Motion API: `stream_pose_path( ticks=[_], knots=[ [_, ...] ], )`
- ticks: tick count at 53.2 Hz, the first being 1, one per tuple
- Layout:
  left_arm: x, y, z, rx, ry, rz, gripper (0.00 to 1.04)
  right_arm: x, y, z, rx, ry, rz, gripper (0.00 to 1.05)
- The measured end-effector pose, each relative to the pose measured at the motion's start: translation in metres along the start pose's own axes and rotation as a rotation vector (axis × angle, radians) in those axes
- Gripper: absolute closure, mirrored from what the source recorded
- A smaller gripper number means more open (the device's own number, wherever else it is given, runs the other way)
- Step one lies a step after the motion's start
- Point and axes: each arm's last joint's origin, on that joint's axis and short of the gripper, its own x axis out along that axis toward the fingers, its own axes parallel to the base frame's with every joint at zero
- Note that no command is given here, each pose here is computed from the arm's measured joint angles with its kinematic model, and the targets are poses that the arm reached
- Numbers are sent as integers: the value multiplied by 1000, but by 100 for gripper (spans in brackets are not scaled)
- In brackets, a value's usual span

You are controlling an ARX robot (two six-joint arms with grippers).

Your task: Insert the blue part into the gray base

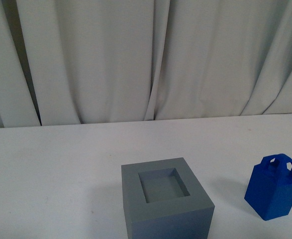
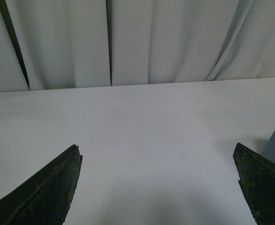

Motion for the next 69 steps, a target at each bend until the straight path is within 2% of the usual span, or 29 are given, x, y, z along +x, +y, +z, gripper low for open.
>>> stream_pose_path(
  ticks=[13, 19, 24, 32, 45, 58, 69],
  knots=[
    [0, 0, 0, 0, 0, 0, 6, 32, -18, 32, -167, 175, 127, 7],
    [0, 0, 0, 0, 0, 0, 6, 52, -30, 58, -317, 275, 222, 7],
    [0, 0, 0, 0, 0, 0, 6, 61, -34, 71, -398, 328, 268, 7],
    [0, 0, 0, 0, 0, 0, 6, 88, -40, 97, -605, 470, 400, 7],
    [0, 0, 0, 0, 0, 0, 6, 122, -45, 100, -724, 680, 558, 7],
    [0, 0, 0, 0, 0, 0, 6, 165, -43, 113, -791, 733, 571, 7],
    [0, 0, 0, 0, 0, 0, 6, 190, -34, 105, -802, 768, 592, 7]
  ],
)
